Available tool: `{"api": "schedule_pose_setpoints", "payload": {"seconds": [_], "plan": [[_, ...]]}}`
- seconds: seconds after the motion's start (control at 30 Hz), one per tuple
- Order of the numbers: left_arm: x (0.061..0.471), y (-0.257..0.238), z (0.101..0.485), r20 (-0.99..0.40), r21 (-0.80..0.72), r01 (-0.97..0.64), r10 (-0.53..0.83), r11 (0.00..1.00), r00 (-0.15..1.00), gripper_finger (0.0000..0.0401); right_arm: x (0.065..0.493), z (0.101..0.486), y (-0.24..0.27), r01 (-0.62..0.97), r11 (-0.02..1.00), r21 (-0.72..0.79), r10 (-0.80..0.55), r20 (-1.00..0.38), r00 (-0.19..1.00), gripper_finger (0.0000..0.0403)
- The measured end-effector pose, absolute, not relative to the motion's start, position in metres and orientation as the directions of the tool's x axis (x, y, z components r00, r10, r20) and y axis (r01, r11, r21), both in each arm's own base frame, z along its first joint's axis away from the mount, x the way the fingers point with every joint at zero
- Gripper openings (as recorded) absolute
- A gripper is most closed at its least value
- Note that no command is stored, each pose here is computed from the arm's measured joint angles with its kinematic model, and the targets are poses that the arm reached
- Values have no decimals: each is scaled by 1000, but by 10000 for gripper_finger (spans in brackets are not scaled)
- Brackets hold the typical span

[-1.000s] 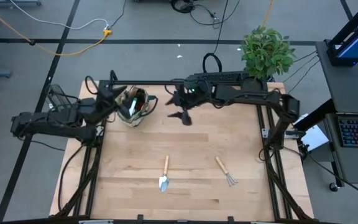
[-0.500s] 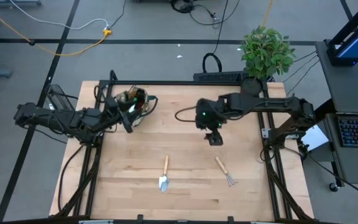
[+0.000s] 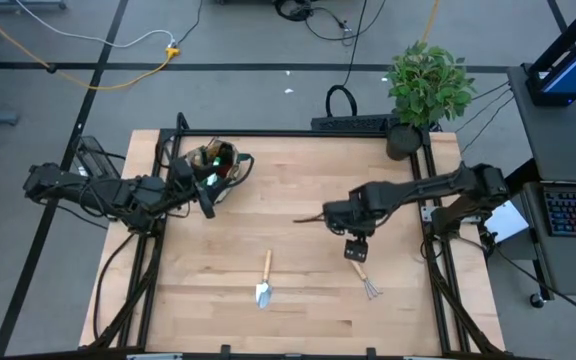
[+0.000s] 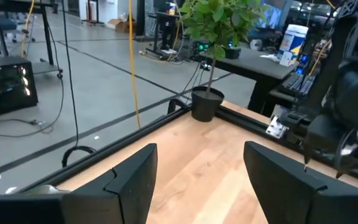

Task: Pick & Place Garden tools in Gardening bag
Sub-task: Put the hand rake into the gardening bag

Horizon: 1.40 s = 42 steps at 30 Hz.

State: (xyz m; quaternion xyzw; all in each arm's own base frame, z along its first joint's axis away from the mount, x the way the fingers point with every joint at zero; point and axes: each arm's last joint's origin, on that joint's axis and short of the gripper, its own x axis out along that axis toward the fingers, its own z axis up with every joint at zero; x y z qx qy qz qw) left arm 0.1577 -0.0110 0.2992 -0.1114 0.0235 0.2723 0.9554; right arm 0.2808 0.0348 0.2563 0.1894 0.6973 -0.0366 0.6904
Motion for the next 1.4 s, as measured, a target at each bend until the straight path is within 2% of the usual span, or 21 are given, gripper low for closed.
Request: {"api": "schedule_pose_setpoints", "payload": {"seconds": [0.2, 0.47, 0.77, 1.07, 1.4], "plan": [[158, -12, 299, -111, -186, -492, 479, 851, 871, 244, 264, 222, 53, 427, 892, 146, 198, -977, -80, 256], [159, -13, 298, -116, -134, -475, 462, 870, 879, 244, 256, 188, 81, 480, 859, 176, 212, -977, -21, 256], [159, -13, 298, -116, -106, -473, 462, 874, 879, 244, 252, 176, 101, 529, 822, 212, 224, -974, 42, 256], [159, -13, 298, -116, -91, -473, 462, 877, 879, 244, 249, 175, 107, 552, 823, 131, 96, -991, 92, 256], [158, -13, 299, -116, -84, -472, 462, 877, 879, 244, 250, 151, 123, 533, 842, 79, 90, -996, 6, 256]]}}
